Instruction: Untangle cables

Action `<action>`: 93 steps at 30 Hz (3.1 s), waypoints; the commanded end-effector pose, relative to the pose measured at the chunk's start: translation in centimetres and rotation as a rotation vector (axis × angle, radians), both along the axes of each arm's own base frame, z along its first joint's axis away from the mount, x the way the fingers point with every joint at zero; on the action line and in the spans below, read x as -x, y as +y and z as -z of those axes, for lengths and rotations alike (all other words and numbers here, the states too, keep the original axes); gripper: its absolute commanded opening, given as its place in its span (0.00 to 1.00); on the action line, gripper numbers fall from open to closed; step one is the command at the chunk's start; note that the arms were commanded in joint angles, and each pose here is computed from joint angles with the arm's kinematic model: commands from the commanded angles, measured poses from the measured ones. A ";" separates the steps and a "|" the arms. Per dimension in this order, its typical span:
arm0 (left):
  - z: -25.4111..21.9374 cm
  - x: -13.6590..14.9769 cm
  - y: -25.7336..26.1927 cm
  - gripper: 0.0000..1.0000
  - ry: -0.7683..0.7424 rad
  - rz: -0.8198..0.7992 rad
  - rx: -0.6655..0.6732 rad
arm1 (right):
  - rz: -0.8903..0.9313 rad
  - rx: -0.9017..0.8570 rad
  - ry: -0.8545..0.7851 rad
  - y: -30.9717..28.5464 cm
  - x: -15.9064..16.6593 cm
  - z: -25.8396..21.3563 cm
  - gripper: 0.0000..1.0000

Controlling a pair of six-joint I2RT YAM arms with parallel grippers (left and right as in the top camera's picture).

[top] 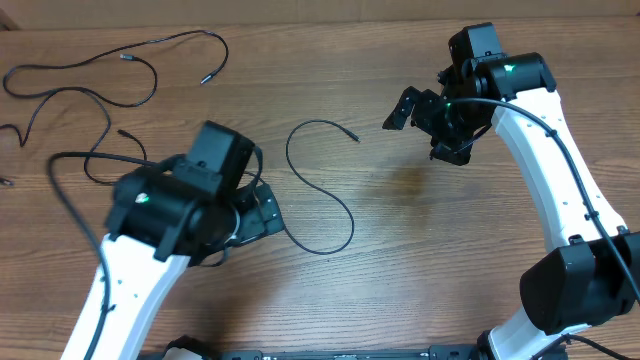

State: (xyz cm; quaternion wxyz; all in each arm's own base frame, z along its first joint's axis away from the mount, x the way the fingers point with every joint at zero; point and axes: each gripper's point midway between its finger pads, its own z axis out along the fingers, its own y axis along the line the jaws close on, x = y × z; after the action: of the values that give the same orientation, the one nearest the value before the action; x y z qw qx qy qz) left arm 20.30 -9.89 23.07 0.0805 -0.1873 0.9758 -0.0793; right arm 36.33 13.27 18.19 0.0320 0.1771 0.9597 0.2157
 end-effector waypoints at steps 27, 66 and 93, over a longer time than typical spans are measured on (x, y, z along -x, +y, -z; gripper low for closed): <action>20.6 -5.5 -6.3 1.00 0.193 -0.151 0.015 | -0.003 -0.002 -0.031 0.0 -0.3 -0.9 1.00; 24.4 -3.1 -2.6 0.67 0.168 -0.150 -0.159 | -0.003 -0.002 -0.031 0.0 -0.3 -0.9 1.00; 10.8 -7.5 -2.6 0.04 -0.042 -0.127 -0.025 | -0.003 -0.002 -0.031 0.0 -0.3 -0.9 1.00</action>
State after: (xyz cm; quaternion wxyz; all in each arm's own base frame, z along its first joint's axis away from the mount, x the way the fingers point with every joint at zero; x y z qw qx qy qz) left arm 25.35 -11.93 5.40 0.0177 -0.2623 0.9648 0.0092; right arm 36.32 13.26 18.19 0.0320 0.1769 0.9598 0.2155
